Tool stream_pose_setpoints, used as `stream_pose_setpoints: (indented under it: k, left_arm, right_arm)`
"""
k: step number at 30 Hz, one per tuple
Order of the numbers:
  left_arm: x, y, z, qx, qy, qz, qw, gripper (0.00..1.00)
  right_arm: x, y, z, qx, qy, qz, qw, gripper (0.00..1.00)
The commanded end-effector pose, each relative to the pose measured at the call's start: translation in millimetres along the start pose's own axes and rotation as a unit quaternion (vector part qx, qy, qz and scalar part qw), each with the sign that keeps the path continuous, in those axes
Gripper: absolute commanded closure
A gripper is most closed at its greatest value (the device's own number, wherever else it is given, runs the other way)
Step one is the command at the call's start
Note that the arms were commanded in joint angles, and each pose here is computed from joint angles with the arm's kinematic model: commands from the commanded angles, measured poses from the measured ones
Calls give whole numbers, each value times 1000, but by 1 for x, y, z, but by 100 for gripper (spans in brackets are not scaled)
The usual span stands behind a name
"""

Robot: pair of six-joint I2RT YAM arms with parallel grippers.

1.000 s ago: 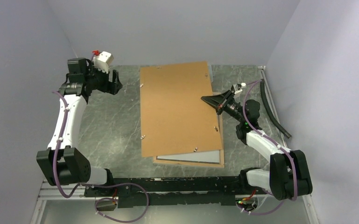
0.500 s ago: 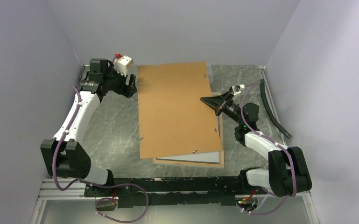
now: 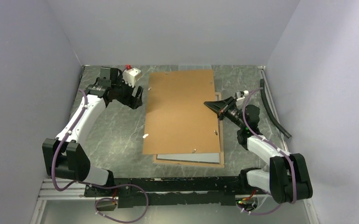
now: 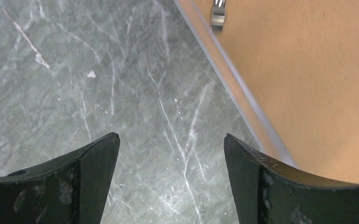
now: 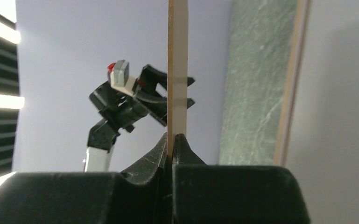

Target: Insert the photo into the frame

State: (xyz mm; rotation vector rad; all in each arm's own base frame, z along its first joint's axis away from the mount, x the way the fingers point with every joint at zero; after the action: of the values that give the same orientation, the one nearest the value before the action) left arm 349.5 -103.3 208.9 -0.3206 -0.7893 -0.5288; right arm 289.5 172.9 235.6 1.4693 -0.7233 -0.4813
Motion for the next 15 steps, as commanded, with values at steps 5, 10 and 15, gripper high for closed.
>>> stream_pose_setpoints:
  k: [5,10,15]
  left_arm:
    - [-23,-4,-6,-12,35,7,999,13]
    - [-30,-4,-17,-22,51,16,998,16]
    - [-39,-6,-32,-38,65,29,997,18]
  right_arm:
    - [22,-29,31,-33,-42,22,998,100]
    - [32,-48,39,-50,-38,17,998,100]
    - [38,-63,44,-69,-33,20,997,100]
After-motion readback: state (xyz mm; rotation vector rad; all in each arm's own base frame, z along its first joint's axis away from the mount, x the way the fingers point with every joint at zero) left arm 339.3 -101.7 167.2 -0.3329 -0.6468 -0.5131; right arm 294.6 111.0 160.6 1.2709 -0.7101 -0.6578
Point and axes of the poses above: each gripper's point midway between its finger pads, its own z axis back along the fingers, its own y axis along the line the jaws close on, x = y × z, the point moved 2 cm from there along z, back along the fingers, and after that the axes turned 3 degrees about z, right-handed, at the moved point
